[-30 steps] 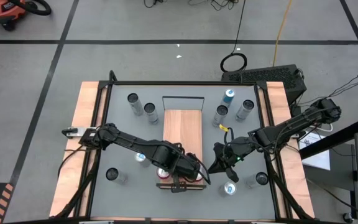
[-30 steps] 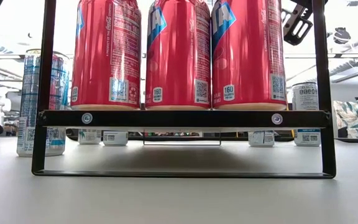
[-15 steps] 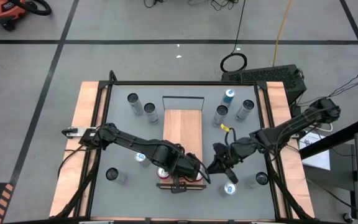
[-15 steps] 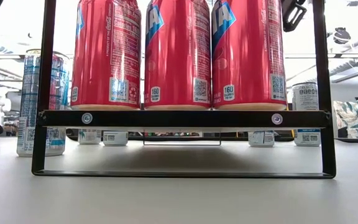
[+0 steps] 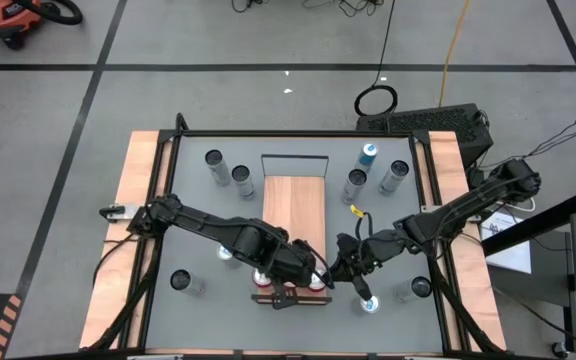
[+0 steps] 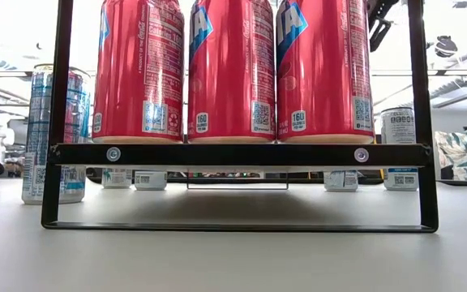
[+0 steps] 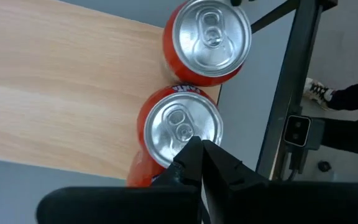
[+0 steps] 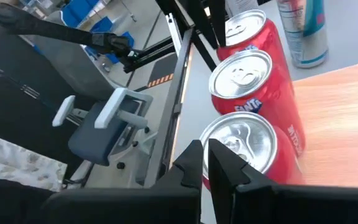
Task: Sort soda cans
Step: Put the red soda can on the shelf and align it with the other red soda cans
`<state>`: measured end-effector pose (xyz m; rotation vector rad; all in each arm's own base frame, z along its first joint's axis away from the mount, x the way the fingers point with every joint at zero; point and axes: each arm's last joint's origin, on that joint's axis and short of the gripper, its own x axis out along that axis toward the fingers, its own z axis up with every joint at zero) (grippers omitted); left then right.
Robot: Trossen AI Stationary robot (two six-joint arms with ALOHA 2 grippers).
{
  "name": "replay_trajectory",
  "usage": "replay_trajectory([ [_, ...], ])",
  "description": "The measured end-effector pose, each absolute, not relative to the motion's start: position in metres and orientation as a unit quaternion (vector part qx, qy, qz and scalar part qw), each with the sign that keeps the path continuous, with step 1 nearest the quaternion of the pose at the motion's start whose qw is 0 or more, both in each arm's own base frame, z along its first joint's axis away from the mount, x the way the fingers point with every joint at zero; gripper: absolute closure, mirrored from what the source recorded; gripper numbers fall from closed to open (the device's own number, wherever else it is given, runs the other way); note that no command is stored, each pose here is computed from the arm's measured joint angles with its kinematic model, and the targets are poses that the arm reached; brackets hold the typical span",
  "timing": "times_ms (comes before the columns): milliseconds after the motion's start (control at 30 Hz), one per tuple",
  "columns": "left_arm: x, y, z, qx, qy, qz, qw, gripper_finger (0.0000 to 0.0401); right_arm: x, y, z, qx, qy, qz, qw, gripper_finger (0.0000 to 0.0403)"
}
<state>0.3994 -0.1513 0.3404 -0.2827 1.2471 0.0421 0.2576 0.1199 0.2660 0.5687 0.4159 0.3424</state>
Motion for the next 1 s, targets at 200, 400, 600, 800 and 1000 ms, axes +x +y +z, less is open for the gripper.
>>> replay_trajectory([
  [200,0.396,-0.156,0.340,-0.133,0.588,0.022,0.798,0.0395,0.258,0.118,0.266,0.275,0.199,0.153,0.928,0.0403],
  [400,0.392,-0.156,0.344,-0.147,0.590,0.026,0.793,0.0395,0.262,0.120,0.259,0.271,0.210,0.152,0.927,0.0403],
  [600,0.378,-0.149,0.367,-0.158,0.562,0.041,0.811,0.0395,0.266,0.123,0.252,0.269,0.220,0.151,0.925,0.0403],
  [800,0.368,-0.144,0.383,-0.166,0.538,0.062,0.824,0.0395,0.267,0.120,0.251,0.265,0.222,0.145,0.927,0.0403],
  [1000,0.367,-0.143,0.384,-0.167,0.535,0.067,0.826,0.0395,0.268,0.117,0.251,0.261,0.221,0.141,0.929,0.0403],
])
